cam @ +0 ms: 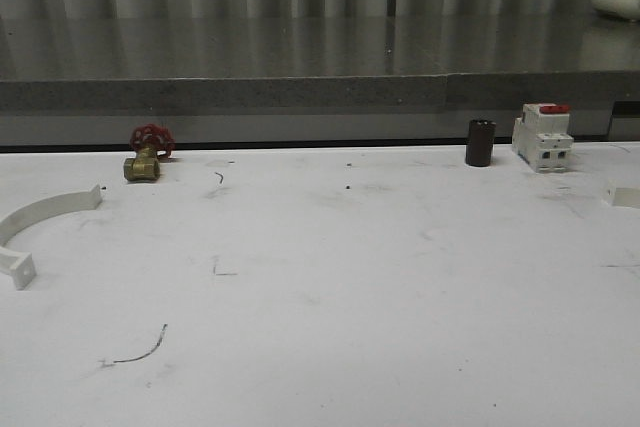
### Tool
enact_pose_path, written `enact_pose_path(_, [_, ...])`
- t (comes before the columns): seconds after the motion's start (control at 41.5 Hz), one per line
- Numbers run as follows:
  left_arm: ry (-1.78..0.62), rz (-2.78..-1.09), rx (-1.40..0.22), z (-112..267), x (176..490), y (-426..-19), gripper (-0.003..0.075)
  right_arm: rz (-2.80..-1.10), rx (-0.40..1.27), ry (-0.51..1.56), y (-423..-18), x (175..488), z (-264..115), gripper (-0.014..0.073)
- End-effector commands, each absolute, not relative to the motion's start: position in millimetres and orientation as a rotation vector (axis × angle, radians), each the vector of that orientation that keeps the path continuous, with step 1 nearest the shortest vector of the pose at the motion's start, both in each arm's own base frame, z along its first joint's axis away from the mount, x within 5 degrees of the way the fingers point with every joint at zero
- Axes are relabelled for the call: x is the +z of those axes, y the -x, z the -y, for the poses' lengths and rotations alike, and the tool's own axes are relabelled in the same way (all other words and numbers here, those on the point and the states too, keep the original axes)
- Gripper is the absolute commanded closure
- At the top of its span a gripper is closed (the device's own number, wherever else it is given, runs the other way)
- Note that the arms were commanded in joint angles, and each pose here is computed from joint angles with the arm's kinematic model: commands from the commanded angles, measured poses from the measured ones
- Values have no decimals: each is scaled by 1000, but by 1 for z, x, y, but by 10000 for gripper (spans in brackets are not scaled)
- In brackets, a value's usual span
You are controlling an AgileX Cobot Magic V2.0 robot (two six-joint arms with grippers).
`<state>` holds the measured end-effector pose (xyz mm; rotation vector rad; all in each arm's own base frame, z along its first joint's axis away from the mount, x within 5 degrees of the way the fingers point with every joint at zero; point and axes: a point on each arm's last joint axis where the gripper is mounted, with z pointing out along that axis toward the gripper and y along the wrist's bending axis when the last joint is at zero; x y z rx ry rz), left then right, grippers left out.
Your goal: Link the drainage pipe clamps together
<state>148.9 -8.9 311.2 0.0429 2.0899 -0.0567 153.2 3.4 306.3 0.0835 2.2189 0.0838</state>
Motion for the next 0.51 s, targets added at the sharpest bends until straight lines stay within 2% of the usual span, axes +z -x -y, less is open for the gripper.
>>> enact_pose_path(0.0, [-50, -2058, -37, 8, 317, -160, 564, -2147, 56, -70, -160, 318, -1, 295])
enact_pose_path(0.096, [-51, -2105, -36, 9, 315, -167, 370, -2151, 56, -70, -161, 317, -1, 132])
enact_pose_path(0.169, [-53, -2152, -36, 9, 314, -173, 268, -2155, 56, -70, -162, 317, -1, 89])
enact_pose_path(0.241, [-54, -2201, -35, 9, 314, -181, 237, -2155, 56, -70, -163, 316, -1, 86])
enact_pose_path(0.482, [-60, -2364, -31, 11, 308, -222, 239, -2155, 56, -70, -163, 316, -1, 86])
